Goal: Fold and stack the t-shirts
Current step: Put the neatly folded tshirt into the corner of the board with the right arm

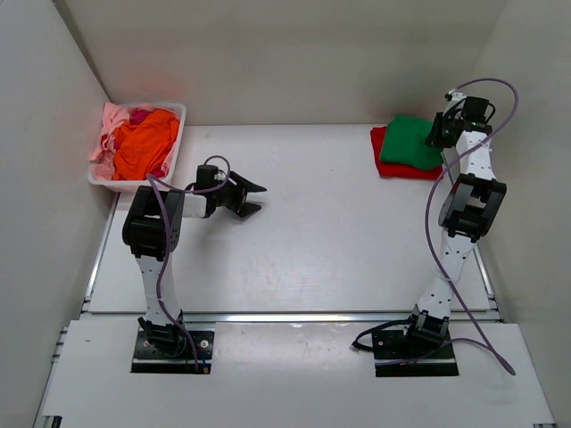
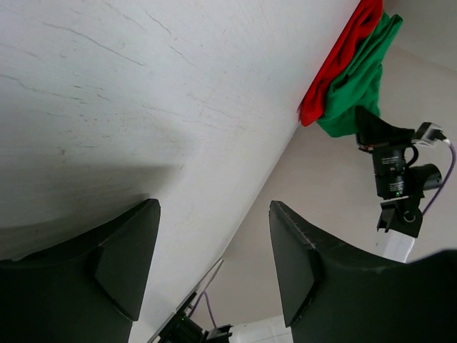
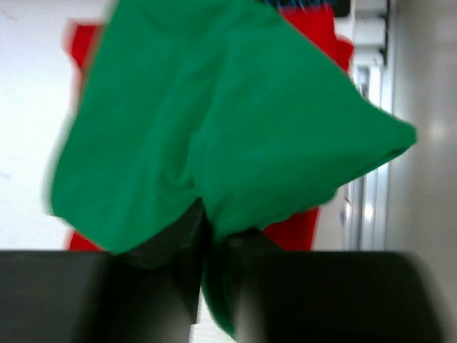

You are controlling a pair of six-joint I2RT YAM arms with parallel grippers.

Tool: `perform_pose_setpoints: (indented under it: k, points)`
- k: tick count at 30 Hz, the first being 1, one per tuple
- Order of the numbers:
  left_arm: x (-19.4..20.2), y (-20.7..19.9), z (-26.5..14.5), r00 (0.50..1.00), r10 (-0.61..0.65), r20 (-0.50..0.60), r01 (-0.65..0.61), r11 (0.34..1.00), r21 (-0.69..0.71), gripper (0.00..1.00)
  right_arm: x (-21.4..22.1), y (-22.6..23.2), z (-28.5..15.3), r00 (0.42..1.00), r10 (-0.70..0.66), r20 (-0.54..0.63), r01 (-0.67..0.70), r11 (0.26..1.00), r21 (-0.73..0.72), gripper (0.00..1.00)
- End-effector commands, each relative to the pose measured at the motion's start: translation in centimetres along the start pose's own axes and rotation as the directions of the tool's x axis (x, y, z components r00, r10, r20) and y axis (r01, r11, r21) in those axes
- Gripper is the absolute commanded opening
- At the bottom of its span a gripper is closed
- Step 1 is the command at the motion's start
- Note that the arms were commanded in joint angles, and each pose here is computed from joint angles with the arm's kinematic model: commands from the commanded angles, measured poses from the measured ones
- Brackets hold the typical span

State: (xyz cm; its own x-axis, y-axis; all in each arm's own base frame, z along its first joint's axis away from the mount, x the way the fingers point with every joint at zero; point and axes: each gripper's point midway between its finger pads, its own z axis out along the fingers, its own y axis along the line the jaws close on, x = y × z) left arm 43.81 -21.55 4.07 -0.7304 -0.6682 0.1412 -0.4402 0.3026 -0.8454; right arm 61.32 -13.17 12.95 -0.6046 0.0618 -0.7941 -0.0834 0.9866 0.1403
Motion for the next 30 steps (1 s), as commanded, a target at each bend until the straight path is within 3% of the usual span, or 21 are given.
perform_pose_setpoints:
  k: [1, 3, 7, 9, 10, 11, 12, 15, 16, 22, 26, 30]
  points:
    - [0.7, -2.2, -1.1, 0.999, 0.044, -0.004, -0.044, 0.998, 0.047, 0.73, -1.2, 0.4, -0.4, 0.996, -0.088, 0.018, 0.086, 0.993, 0.087, 0.17]
    - [1.0, -2.2, -1.1, 0.999, 0.043, -0.013, -0.042, 0.998, 0.047, 0.74, -1.8, -0.2, -0.1, 0.995, -0.096, 0.032, 0.091, 0.988, 0.128, 0.24]
    - [1.2, -2.3, -1.2, 0.999, 0.048, -0.016, -0.047, 0.998, 0.045, 0.74, -4.2, -1.9, 0.2, 0.985, -0.147, 0.091, 0.124, 0.967, 0.222, 0.21]
    - [1.3, -2.2, -1.3, 0.999, 0.05, -0.019, -0.049, 0.998, 0.042, 0.75, -5.2, -2.7, -0.1, 0.981, -0.16, 0.107, 0.123, 0.948, 0.294, 0.34]
    - [1.5, -2.1, -1.5, 0.998, 0.05, -0.024, -0.049, 0.998, 0.041, 0.74, -6.3, -2.9, -0.8, 0.975, -0.187, 0.123, 0.136, 0.93, 0.343, 0.45]
    - [1.4, -2.2, -1.6, 0.999, 0.047, -0.018, -0.046, 0.998, 0.041, 0.74, -6.7, -2.8, -1.0, 0.972, -0.201, 0.122, 0.145, 0.921, 0.361, 0.62]
    - [1.4, -2.4, -1.7, 0.998, 0.053, -0.017, -0.052, 0.997, 0.05, 0.75, -7.5, -3.1, -1.9, 0.97, -0.206, 0.13, 0.14, 0.907, 0.398, 0.7]
    - [1.6, -2.2, -1.6, 0.999, 0.044, -0.021, -0.043, 0.998, 0.052, 0.78, -9.4, -2.3, -3.9, 0.964, -0.222, 0.15, 0.134, 0.884, 0.447, 0.83]
    - [1.6, -2.3, -1.6, 0.999, 0.046, -0.022, -0.045, 0.997, 0.056, 0.98, -10.1, -2.0, -4.8, 0.961, -0.225, 0.163, 0.129, 0.88, 0.456, 0.83]
    - [2.0, -2.7, -1.2, 0.999, 0.039, -0.024, -0.037, 0.997, 0.067, 0.99, -11.2, 5.2, -6.2, 0.956, -0.205, 0.211, 0.129, 0.937, 0.324, 0.74]
    - [2.3, -2.5, -1.0, 0.999, 0.033, -0.03, -0.031, 0.997, 0.069, 0.99, -8.6, 9.9, -3.4, 0.974, -0.154, 0.168, 0.112, 0.966, 0.234, 0.65]
    - [2.0, -2.8, -1.2, 0.999, 0.047, -0.023, -0.045, 0.996, 0.072, 0.99, -5.0, 12.3, -0.6, 0.99, -0.109, 0.087, 0.09, 0.975, 0.203, 0.65]
